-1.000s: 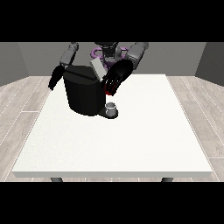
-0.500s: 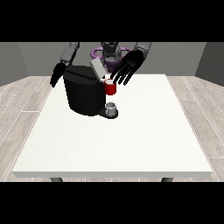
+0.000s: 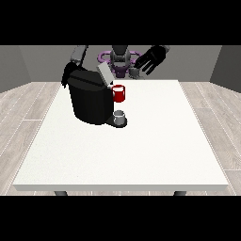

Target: Insert the coffee pod into the coffee machine and close the lid

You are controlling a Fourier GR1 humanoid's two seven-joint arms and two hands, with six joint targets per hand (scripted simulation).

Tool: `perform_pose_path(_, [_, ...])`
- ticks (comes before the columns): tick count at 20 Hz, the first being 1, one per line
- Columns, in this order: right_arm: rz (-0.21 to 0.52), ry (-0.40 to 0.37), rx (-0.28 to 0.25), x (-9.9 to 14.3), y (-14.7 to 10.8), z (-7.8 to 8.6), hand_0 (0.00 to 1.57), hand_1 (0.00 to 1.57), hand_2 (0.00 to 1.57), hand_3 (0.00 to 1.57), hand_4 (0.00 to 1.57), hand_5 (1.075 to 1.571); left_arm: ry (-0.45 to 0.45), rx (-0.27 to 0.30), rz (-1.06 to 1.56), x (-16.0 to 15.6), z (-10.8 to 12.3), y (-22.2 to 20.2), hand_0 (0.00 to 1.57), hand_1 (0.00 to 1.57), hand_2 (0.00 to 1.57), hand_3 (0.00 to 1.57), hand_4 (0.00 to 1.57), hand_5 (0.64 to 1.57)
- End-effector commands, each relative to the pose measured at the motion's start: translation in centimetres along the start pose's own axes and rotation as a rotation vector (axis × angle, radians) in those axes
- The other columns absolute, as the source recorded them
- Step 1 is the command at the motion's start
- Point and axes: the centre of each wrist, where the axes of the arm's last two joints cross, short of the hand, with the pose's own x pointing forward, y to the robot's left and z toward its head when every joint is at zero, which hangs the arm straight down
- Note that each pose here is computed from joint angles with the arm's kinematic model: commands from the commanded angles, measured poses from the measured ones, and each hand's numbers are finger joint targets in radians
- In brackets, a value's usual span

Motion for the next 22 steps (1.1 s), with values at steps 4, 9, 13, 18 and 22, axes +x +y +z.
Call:
perform_pose_path(4, [-0.034, 0.084, -0.034, -2.7, -1.6, 2.0, 0.0, 0.0, 0.0, 0.0, 0.0, 1.571, 0.095, 0.053, 0.625, -6.0, 4.6, -11.3, 0.0, 0.0, 0.0, 0.0, 0.07, 1.571])
perform_pose_path(9, [-0.102, -0.009, 0.09, -1.4, -0.6, 2.2, 0.0, 0.0, 0.0, 0.0, 0.0, 1.571, 0.218, -0.011, 0.702, -8.6, 8.3, -15.2, 0.0, 0.0, 0.0, 0.0, 0.39, 1.571])
perform_pose_path(13, [-0.044, -0.035, 0.178, 1.5, -0.1, 1.7, 0.0, 0.0, 0.0, 0.0, 0.0, 1.571, 0.291, 0.001, 0.712, -10.5, 11.6, -17.0, 0.0, 0.0, 0.0, 0.0, 0.39, 1.571])
perform_pose_path(18, [0.014, -0.152, 0.174, 5.8, -1.5, -1.0, 0.0, 0.0, 0.0, 0.0, 0.25, 1.571, 0.21, 0.012, 0.75, -9.7, 11.3, -16.3, 0.0, 0.0, 0.0, 0.0, 0.39, 1.571])
perform_pose_path(22, [-0.021, -0.118, 0.142, 5.6, -2.4, -1.4, 0.0, 0.0, 0.0, 0.0, 0.0, 1.571, 0.234, 0.045, 0.756, -9.6, 12.2, -15.3, 0.0, 0.0, 0.0, 0.0, 0.46, 1.571])
